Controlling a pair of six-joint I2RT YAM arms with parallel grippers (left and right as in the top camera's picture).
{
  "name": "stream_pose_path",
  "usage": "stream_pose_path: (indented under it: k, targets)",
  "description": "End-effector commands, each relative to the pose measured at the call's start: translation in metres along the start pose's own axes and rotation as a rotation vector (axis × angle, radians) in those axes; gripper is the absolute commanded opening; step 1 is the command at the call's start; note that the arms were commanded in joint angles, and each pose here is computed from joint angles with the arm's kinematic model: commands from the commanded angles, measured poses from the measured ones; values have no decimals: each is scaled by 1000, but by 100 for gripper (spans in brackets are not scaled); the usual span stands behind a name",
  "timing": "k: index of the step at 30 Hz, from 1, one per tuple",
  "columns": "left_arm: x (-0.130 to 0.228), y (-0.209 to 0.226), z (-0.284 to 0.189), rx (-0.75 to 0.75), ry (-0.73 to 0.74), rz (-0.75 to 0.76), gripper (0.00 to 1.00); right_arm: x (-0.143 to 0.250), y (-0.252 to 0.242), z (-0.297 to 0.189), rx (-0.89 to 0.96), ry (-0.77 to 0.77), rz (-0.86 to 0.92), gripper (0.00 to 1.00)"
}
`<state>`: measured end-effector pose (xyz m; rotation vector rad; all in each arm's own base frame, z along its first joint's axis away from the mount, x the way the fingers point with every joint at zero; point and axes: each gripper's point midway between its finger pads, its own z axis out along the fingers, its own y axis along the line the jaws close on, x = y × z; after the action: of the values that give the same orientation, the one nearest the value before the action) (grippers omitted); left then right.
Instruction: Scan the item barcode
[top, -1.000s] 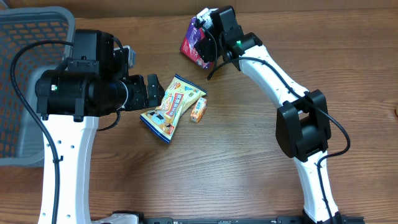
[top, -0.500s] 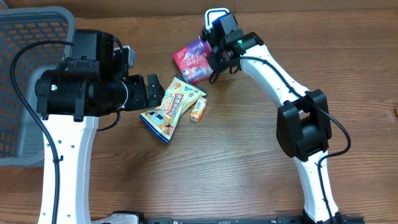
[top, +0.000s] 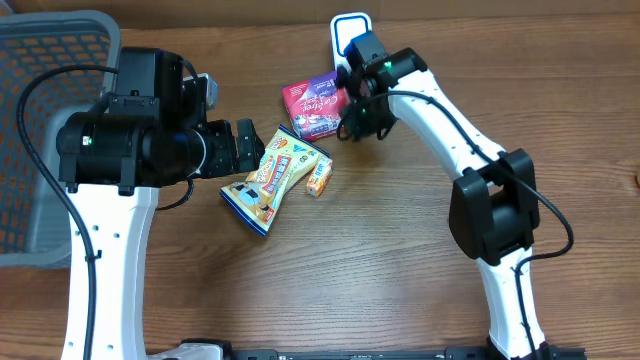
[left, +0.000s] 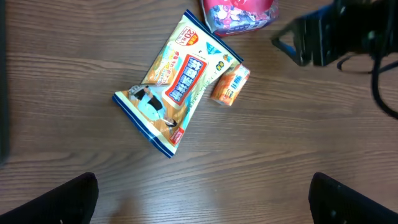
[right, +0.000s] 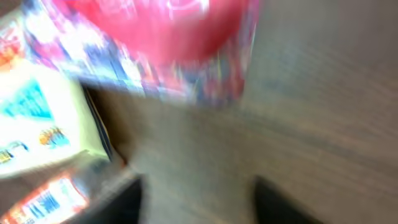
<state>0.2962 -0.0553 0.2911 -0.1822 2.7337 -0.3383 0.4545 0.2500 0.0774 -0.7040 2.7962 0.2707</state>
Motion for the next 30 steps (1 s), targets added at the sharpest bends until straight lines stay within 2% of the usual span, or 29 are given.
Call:
stream_pose_path:
  k: [1, 4, 9, 15, 18, 21, 23, 28, 30]
  targets:
    - [-1, 1, -1, -7, -7, 10, 100, -36, 12, -30, -41, -163, -16, 72]
    - [-1, 1, -1, -7, -7, 10, 100, -62, 12, -29, -41, -265, -32, 72]
    - [-1, 1, -1, -7, -7, 10, 100, -81, 7, 2, -52, -322, 34, 64]
    - [-1, 1, -1, -7, -7, 10, 100, -75, 2, 45, -54, -283, 70, 66]
    - [-1, 1, -1, -7, -7, 10, 100, -67, -3, 64, -37, -248, 84, 72]
    - [-1, 1, -1, -7, -7, 10, 100, -58, -5, 75, -36, -211, 91, 70]
    - [-1, 1, -1, -7, -7, 10, 100, -52, -5, 77, -36, -187, 111, 59]
    - [-1, 1, -1, -7, -7, 10, 100, -42, -4, 78, -42, -144, 171, 4]
    - [-1, 1, -1, -7, -7, 10, 100, -40, -2, 74, -51, -132, 202, 4]
